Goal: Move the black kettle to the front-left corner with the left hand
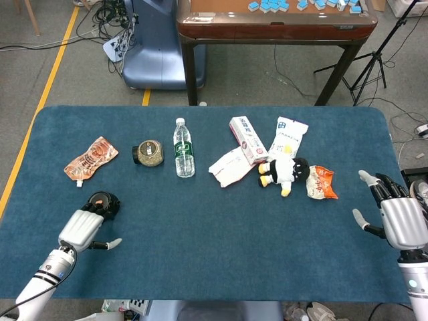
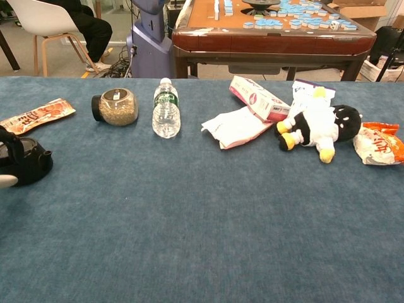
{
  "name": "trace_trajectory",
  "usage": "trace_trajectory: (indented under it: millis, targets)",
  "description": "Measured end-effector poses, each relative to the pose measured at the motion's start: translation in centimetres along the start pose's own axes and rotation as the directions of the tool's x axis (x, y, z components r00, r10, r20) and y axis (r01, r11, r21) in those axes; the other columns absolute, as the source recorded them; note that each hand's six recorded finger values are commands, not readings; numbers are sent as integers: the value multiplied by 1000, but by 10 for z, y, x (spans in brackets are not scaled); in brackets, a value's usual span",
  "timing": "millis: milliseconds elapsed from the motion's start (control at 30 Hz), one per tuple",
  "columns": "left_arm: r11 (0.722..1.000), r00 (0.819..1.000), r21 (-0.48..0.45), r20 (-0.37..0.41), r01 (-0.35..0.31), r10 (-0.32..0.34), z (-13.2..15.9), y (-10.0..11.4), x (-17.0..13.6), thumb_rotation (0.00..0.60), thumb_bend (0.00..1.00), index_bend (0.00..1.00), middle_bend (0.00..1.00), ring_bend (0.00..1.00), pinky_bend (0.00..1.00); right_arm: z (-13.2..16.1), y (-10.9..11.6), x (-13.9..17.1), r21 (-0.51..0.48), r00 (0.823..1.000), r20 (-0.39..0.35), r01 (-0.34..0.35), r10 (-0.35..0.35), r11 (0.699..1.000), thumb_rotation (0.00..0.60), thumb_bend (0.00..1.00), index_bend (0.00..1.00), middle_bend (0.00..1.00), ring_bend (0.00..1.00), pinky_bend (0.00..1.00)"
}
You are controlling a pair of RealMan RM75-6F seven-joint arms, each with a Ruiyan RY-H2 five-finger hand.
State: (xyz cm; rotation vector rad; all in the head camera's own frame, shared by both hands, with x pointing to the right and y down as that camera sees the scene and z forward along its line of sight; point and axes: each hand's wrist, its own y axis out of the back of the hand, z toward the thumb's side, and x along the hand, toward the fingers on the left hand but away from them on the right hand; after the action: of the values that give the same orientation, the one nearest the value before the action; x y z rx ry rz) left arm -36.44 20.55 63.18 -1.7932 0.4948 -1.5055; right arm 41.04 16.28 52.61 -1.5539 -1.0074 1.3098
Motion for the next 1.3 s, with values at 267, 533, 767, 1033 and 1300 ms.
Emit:
trace_trajectory:
  millis: [267, 533, 767, 1033, 1300]
  targets:
    - [995, 988, 9, -117, -100, 100, -25, 3, -13, 228, 152, 304, 287, 299, 230, 6, 2, -6, 18, 1000, -15, -6, 6, 1000, 600, 328, 133, 246, 146, 252]
    - [989, 985, -61, -121, -134, 126, -24, 7, -14, 235, 152, 349, 330, 303, 233, 1, -2, -4, 15, 1000, 3, -16, 16, 1000, 600, 329, 133, 246, 147, 252]
    - [990, 987, 8, -76, -142, 142, -29, 6, -8, 253, 153, 372, 336, 302, 233, -1, 0, -4, 7, 1000, 2, -11, 11, 1000, 600, 329, 133, 245, 146, 252]
    - [990, 990, 35, -19, -137, 138, -38, 0, -5, 251, 152, 415, 370, 307, 228, 0, 15, -7, 11, 1000, -4, 18, -18, 1000, 600, 329, 133, 245, 146, 252]
    - [986, 987, 56, 38, -155, 153, -55, -10, -3, 274, 152, 433, 386, 307, 227, 2, 18, -8, 18, 1000, -3, 16, -15, 1000, 600, 329, 133, 245, 147, 252]
